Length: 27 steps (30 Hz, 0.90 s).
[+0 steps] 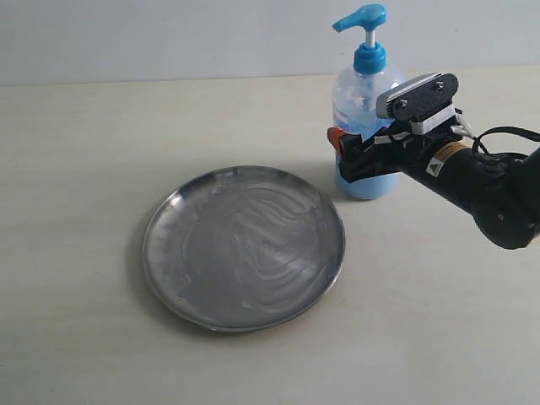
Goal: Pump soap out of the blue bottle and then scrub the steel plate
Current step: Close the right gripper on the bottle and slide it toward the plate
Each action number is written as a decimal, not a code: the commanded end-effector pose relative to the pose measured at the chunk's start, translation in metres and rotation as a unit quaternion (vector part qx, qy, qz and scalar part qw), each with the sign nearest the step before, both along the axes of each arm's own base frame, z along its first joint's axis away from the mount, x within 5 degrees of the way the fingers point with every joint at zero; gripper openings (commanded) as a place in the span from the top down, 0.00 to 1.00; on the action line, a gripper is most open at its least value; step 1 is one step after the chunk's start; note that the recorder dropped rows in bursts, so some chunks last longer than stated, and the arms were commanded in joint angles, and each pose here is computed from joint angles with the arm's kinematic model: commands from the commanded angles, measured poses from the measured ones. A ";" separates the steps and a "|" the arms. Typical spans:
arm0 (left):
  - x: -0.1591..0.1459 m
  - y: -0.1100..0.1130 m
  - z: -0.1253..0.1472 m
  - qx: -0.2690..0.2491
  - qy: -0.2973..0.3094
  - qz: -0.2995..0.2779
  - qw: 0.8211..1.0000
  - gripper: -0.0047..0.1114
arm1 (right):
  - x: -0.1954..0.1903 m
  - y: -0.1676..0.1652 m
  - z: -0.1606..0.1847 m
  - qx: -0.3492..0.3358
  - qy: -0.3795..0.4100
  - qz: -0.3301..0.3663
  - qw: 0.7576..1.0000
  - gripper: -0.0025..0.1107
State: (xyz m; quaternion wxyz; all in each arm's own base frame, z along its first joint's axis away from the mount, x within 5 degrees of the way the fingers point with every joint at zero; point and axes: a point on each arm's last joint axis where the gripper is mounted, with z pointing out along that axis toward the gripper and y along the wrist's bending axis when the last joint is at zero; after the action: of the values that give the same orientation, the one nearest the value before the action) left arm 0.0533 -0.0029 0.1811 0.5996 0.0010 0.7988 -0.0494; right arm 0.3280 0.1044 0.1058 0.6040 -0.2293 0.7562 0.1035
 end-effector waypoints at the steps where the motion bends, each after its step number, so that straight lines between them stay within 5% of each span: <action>1: 0.000 0.000 0.000 -0.001 -0.007 0.001 1.000 0.96 | 0.004 0.006 0.007 -0.013 -0.038 0.033 0.999 0.98; 27: 0.000 0.000 0.000 -0.001 -0.007 0.001 1.000 0.96 | 0.020 0.025 0.025 -0.039 -0.109 0.121 0.986 0.98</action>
State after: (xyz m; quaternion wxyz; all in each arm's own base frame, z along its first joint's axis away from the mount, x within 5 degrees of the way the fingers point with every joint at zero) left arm 0.0533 -0.0029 0.1811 0.5996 0.0010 0.7988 -0.0494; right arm 0.3425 0.1230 0.1136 0.6121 -0.3423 0.7041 0.1115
